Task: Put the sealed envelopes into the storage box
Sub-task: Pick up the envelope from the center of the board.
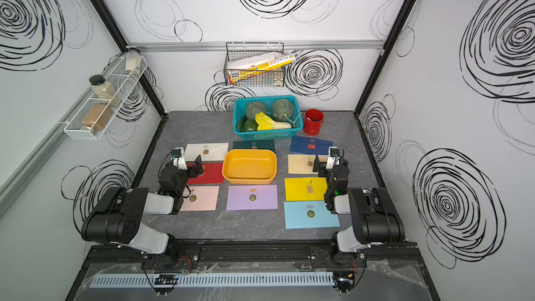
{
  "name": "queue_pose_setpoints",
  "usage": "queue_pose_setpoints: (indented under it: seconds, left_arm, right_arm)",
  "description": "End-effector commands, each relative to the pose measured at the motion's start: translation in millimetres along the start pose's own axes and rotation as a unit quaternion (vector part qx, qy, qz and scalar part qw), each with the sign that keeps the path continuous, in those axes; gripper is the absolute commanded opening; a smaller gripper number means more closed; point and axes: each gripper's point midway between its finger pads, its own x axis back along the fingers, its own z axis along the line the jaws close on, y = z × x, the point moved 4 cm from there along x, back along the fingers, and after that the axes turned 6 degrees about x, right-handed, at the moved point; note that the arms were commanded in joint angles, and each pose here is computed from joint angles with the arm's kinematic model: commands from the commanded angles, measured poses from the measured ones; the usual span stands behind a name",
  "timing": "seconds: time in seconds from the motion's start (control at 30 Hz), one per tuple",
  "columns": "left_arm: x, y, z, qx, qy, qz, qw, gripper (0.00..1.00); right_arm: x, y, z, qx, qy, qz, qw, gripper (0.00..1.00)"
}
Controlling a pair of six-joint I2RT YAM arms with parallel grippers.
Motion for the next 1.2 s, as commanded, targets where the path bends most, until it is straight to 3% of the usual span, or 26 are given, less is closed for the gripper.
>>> queue_pose_setpoints:
  seconds: [0.0, 1.17]
  left_arm:
    - [-0.5, 18.1, -3.7, -0.001, -0.007, -0.04, 0.999, 0.99]
    - [-0.8, 20.4, -1.7, 0.006, -0.017, -0.039, 0.999, 0.98]
  right_arm:
    - [0.3, 7.6, -1.8, 0.003, -0.003, -0.018, 1.0, 1.0]
    - [-5.8, 14.1, -3.8, -0.001, -0.008, -0.012, 1.0, 1.0]
